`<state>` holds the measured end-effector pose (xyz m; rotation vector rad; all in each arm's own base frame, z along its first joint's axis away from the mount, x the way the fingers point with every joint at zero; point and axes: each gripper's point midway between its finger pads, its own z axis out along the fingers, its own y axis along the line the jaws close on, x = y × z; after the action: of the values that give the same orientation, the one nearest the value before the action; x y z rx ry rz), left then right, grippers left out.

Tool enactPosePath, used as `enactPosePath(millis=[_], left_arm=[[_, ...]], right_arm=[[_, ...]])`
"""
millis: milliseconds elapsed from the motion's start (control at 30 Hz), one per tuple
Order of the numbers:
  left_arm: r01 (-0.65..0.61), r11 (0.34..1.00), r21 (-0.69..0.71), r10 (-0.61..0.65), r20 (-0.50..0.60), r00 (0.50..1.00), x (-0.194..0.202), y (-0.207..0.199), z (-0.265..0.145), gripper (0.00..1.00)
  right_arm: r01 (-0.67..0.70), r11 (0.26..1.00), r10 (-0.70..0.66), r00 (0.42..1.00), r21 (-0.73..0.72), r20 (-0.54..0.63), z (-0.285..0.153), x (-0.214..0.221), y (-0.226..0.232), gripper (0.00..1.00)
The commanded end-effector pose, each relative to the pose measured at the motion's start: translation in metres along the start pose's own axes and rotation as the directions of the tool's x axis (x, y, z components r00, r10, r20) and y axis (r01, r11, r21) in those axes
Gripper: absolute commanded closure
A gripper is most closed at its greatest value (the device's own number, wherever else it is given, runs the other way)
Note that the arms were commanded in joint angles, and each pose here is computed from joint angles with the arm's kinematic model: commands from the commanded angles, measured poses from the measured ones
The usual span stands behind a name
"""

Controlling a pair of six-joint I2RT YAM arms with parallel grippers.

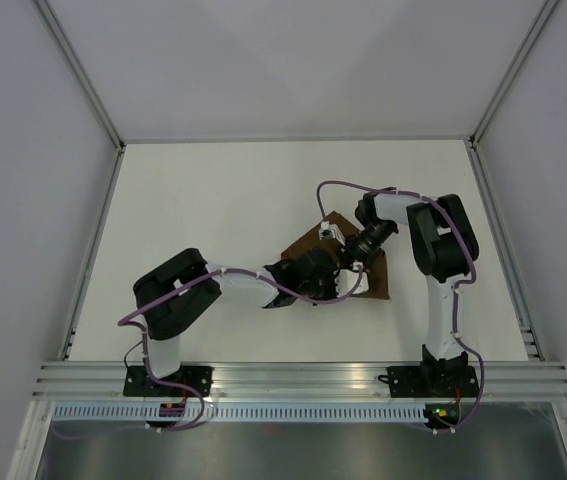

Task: Fold the napkin, place the utensils inside, and roll it up
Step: Roll the napkin at the center of the board.

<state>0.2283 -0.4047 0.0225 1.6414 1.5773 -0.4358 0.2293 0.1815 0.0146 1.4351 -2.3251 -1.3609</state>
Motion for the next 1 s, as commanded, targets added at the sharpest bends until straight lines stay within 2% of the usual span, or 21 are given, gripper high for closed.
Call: enactPosePath(millis=[0, 67, 100, 133, 200, 233, 300, 333, 567, 633, 700, 800, 967], left_arm=[[0.186, 0.961, 0.203, -0.158, -0.146, 0.977, 0.033, -0.042, 0.008, 0.98], [0.243, 0.933, 0.265, -0.203, -0.168, 0.965, 0.025, -0.043, 0.009, 0.98], [0.267, 0.919, 0.289, -0.222, -0.18, 0.958, 0.025, -0.045, 0.008, 0.98], [0.305, 0.893, 0.33, -0.245, -0.21, 0.946, 0.028, -0.052, 0.005, 0.98], [0.353, 0.868, 0.349, -0.293, -0.214, 0.932, 0.023, -0.047, 0.003, 0.98], [0.375, 0.846, 0.378, -0.311, -0.221, 0.924, 0.021, -0.05, 0.002, 0.98], [0.419, 0.823, 0.384, -0.351, -0.235, 0.906, 0.025, -0.047, 0.0, 0.98], [0.429, 0.81, 0.398, -0.36, -0.239, 0.902, 0.024, -0.048, -0.001, 0.98], [0.557, 0.68, 0.476, -0.478, -0.289, 0.83, 0.028, -0.052, -0.009, 0.98], [0.581, 0.643, 0.498, -0.496, -0.307, 0.812, 0.026, -0.052, -0.01, 0.98], [0.629, 0.589, 0.508, -0.51, -0.37, 0.777, 0.029, -0.053, -0.009, 0.98], [0.72, 0.482, 0.5, -0.536, -0.482, 0.693, 0.043, -0.06, -0.01, 0.98], [0.764, 0.419, 0.491, -0.567, -0.516, 0.642, 0.049, -0.056, -0.006, 0.98]], right_arm=[[0.145, 0.981, -0.15, 0.988, 0.13, 0.032, -0.006, -0.012, -0.034, 0.81], [0.149, 0.972, -0.165, 0.983, 0.183, 0.078, -0.015, -0.022, -0.032, 0.75], [0.146, 0.968, -0.169, 0.981, 0.205, 0.1, -0.019, -0.026, -0.032, 0.67], [0.171, 0.95, -0.211, 0.969, 0.263, 0.131, -0.027, -0.035, -0.034, 0.64], [0.13, 0.94, -0.196, 0.962, 0.315, 0.188, -0.04, -0.043, -0.033, 0.59], [0.146, 0.914, -0.242, 0.945, 0.378, 0.221, -0.053, -0.054, -0.034, 0.57], [0.091, 0.9, -0.227, 0.933, 0.426, 0.281, -0.069, -0.061, -0.035, 0.52], [0.1, 0.873, -0.272, 0.912, 0.478, 0.306, -0.082, -0.069, -0.034, 0.51], [-0.064, 0.772, -0.314, 0.827, 0.632, 0.466, -0.151, -0.078, -0.04, 0.49], [-0.059, 0.743, -0.359, 0.806, 0.667, 0.47, -0.162, -0.075, -0.032, 0.5], [-0.021, 0.715, -0.413, 0.794, 0.698, 0.447, -0.164, -0.071, -0.019, 0.49], [0.02, 0.69, -0.456, 0.789, 0.724, 0.413, -0.16, -0.063, -0.002, 0.49], [0.194, 0.625, -0.56, 0.786, 0.756, 0.261, -0.137, -0.045, 0.018, 0.5]])
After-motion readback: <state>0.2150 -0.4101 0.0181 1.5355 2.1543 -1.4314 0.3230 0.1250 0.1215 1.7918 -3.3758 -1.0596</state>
